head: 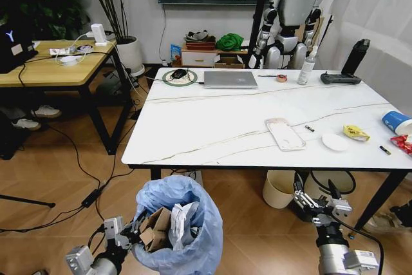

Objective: Pick up the trash bin and place the trash from the table into it.

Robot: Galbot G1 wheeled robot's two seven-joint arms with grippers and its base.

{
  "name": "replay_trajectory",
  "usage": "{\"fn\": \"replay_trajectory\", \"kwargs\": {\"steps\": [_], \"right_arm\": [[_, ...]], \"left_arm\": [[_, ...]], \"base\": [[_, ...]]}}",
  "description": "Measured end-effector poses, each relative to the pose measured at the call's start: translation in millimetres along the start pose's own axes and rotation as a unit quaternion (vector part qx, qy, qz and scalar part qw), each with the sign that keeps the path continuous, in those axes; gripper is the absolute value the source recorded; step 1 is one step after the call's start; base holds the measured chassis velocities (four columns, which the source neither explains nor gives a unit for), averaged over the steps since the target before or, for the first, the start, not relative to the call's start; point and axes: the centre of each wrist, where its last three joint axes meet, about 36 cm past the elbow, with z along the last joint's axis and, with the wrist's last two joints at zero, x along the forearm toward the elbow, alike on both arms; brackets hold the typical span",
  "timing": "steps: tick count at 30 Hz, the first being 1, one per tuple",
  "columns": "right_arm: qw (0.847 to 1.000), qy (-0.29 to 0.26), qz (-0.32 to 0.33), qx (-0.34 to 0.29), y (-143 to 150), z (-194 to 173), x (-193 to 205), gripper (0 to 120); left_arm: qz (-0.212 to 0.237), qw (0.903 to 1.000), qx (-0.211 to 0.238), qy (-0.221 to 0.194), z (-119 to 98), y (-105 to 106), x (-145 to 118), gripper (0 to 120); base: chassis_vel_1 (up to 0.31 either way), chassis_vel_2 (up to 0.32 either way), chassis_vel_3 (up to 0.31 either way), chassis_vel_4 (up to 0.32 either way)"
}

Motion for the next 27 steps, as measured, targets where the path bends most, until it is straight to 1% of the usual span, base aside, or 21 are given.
{"fn": "replay_trajectory", "kwargs": {"steps": [11, 17, 27], "right_arm": [[1.0, -0.002, 0.001, -0.007, 1.0, -1.1, -0.1, 100], [1.0, -0.008, -0.009, 0.003, -0.3, 3.3, 1.0, 100], [1.0, -0.007, -0.007, -0.007, 1.6, 5.8, 3.1, 100]], "left_arm": [[0.001, 1.0, -0.001, -0.001, 1.1, -1.4, 2.1, 0], [0.002, 1.0, -0.002, 0.0, 1.2, -1.2, 2.5, 0], [0.003, 1.0, -0.003, 0.002, 1.8, -1.9, 3.1, 0]], "base": [[0.0, 0.0, 0.0, 0.0], [0.0, 0.0, 0.0, 0.0], [0.0, 0.0, 0.0, 0.0]]}}
